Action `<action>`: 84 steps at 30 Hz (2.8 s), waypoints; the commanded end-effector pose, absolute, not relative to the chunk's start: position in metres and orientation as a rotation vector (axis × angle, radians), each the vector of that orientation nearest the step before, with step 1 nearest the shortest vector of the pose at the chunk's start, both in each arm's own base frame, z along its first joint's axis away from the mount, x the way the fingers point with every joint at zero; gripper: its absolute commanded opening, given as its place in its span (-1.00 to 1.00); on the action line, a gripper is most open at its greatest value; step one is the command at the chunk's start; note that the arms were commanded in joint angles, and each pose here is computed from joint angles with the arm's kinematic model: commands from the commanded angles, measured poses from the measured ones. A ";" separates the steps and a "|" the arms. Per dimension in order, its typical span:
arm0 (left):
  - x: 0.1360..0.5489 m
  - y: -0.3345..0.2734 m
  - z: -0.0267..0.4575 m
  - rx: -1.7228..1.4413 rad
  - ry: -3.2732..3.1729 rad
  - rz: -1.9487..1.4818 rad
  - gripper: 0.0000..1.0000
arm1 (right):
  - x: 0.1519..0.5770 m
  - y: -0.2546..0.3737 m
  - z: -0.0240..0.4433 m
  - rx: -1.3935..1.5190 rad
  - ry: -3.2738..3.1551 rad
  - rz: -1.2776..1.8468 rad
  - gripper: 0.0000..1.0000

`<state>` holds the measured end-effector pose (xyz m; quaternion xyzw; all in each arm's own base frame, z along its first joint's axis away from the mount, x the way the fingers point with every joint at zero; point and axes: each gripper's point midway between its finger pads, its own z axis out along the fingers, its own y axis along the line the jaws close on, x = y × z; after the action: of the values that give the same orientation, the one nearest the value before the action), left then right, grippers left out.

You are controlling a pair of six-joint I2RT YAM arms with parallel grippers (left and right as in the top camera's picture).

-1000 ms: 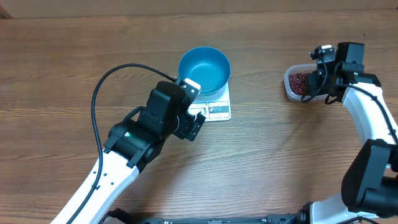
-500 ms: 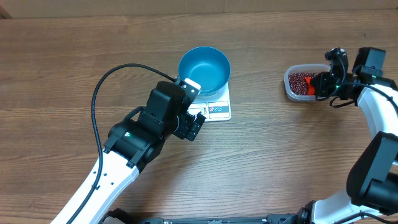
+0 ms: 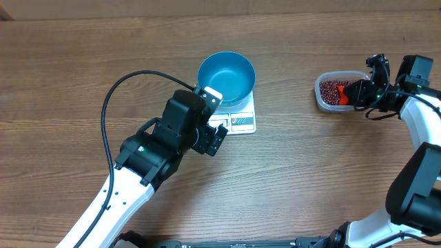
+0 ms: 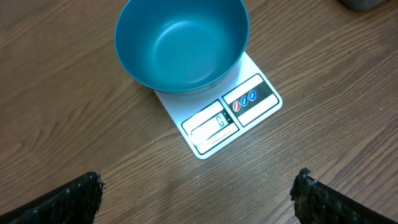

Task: Scoop item into bowl and weigh 150g on scale
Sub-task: 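Dip the red scoop into the bean tub with the right gripper, then carry the filled scoop with the right gripper over the teal bowl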

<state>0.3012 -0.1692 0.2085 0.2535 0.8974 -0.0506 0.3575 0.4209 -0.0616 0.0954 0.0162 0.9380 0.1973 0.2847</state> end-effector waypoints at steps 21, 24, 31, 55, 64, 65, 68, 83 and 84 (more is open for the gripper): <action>0.300 -0.169 0.211 0.637 2.314 -0.152 0.99 | 0.414 -0.087 0.077 0.316 2.433 0.837 -0.93; 0.300 -0.169 0.211 0.637 2.314 -0.152 0.99 | 0.413 -0.090 0.066 0.385 2.434 0.887 -0.93; 0.300 -0.169 0.211 0.637 2.314 -0.152 0.99 | 0.413 -0.083 0.065 0.389 2.389 1.013 -0.93; 0.300 -0.169 0.211 0.637 2.314 -0.152 0.99 | 0.423 -0.088 0.057 0.604 2.342 1.114 -0.93; 0.300 -0.169 0.211 0.637 2.313 -0.152 0.99 | 0.413 -0.116 0.084 0.631 2.156 1.283 -0.93; 0.300 -0.169 0.211 0.637 2.314 -0.152 0.99 | 0.412 -0.118 0.087 0.631 2.141 1.297 -0.93; 0.300 -0.169 0.211 0.637 2.313 -0.152 0.99 | 0.409 -0.122 0.095 0.626 2.094 1.341 -0.93; 0.300 -0.169 0.211 0.637 2.314 -0.152 0.99 | 0.408 -0.113 0.125 0.509 1.954 1.505 -0.93; 0.300 -0.169 0.211 0.637 2.314 -0.152 0.99 | 0.407 -0.112 0.128 0.497 1.939 1.522 -0.93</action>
<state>0.3012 -0.1693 0.2085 0.2534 0.8974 -0.0506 0.3577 0.4104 -0.1181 0.1157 0.2049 0.7589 0.5377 0.3048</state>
